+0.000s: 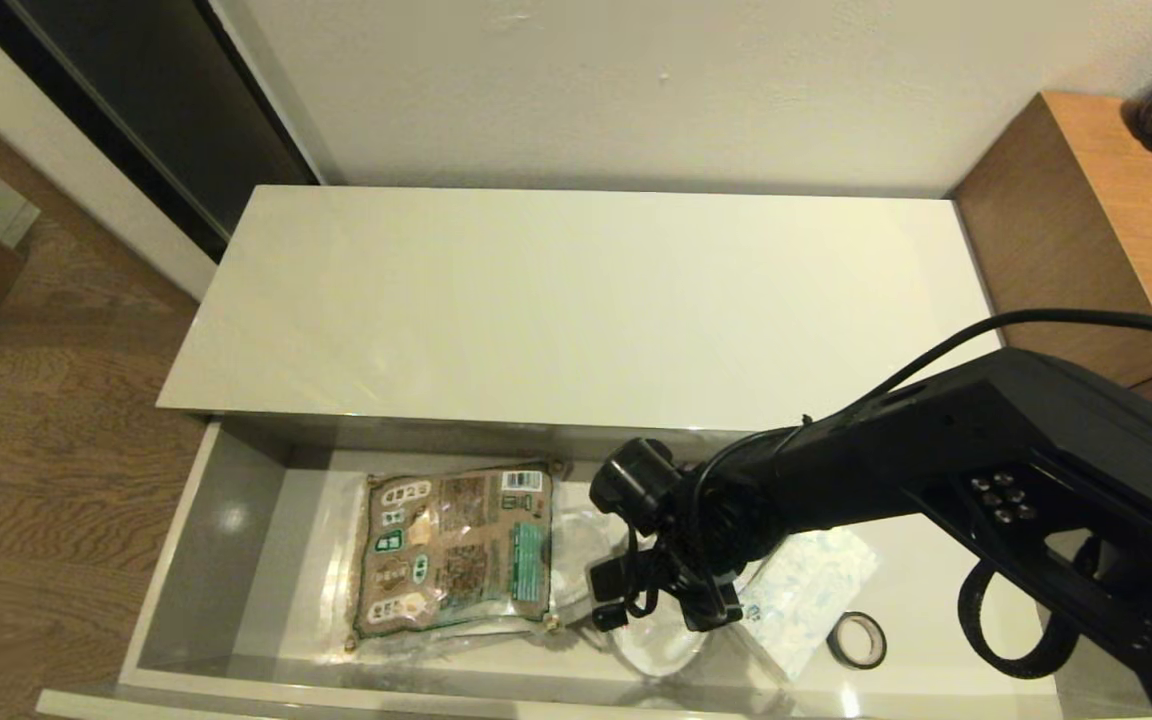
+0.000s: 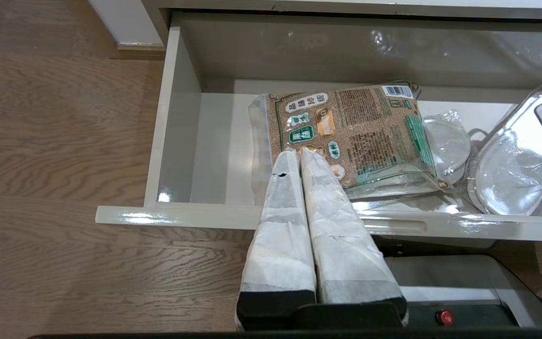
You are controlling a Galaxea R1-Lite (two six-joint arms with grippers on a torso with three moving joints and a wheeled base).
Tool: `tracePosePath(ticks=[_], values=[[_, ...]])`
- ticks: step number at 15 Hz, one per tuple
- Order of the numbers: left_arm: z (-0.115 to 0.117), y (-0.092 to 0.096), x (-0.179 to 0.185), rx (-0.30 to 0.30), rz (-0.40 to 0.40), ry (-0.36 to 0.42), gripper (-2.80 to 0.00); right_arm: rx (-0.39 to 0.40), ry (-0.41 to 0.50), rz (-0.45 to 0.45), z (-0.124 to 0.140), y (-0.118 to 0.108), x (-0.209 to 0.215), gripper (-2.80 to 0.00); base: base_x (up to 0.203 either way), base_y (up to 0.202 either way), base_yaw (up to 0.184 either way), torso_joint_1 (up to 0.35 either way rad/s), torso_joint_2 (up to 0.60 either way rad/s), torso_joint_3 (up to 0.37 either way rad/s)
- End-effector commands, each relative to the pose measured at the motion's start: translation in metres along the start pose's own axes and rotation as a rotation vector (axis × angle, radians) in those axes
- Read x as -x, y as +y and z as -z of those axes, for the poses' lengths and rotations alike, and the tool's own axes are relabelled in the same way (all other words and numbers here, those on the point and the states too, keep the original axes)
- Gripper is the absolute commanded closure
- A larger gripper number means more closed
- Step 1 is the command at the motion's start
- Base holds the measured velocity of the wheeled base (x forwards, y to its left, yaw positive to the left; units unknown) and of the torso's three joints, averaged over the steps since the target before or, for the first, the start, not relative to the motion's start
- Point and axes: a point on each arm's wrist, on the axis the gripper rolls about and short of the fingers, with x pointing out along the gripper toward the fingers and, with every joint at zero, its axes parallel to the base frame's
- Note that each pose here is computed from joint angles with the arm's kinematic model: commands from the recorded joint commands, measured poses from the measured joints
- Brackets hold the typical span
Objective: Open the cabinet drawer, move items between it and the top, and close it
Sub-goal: Take out the disposable slippers from the drawer
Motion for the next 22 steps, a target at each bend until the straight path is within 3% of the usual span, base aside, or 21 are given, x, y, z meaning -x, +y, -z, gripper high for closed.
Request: tracePosePath(ticks=[1,3,6,10,12,14,17,19,22], values=[[0.000,0.000,0.000,0.000,0.000,0.001,0.00,0.028,0.014,0.037,0.005,-0.005,0.013,-2.80,0.000,0.000,0.000,0.000,0.00,0.000],[0.000,0.000,0.000,0.000,0.000,0.001,0.00,0.092,0.001,0.050,0.010,-0.007,0.023,-2.80,0.000,0.000,0.000,0.000,0.00,0.000],[0.000,0.000,0.000,0.000,0.000,0.001,0.00,0.100,-0.065,-0.002,0.008,-0.005,0.013,-2.80,0.000,0.000,0.000,0.000,0.00,0.000],[0.000,0.000,0.000,0.000,0.000,0.001,0.00,0.045,-0.211,-0.095,0.013,-0.003,-0.018,-2.80,0.000,0.000,0.000,0.000,0.00,0.000],[0.000,0.000,0.000,0.000,0.000,0.001,0.00,-0.003,-0.329,-0.086,0.015,-0.001,-0.044,-2.80,0.000,0.000,0.000,0.000,0.00,0.000],[0.000,0.000,0.000,0.000,0.000,0.001,0.00,-0.027,-0.367,-0.051,0.019,0.003,-0.061,-2.80,0.000,0.000,0.000,0.000,0.00,0.000],[0.000,0.000,0.000,0.000,0.000,0.001,0.00,0.039,-0.364,-0.010,0.035,0.000,-0.069,-2.80,0.000,0.000,0.000,0.000,0.00,0.000],[0.000,0.000,0.000,0.000,0.000,0.001,0.00,0.140,-0.343,0.032,0.054,-0.010,-0.075,-2.80,0.000,0.000,0.000,0.000,0.00,0.000],[0.000,0.000,0.000,0.000,0.000,0.001,0.00,0.146,-0.331,0.046,0.063,-0.016,-0.081,-2.80,0.000,0.000,0.000,0.000,0.00,0.000]])
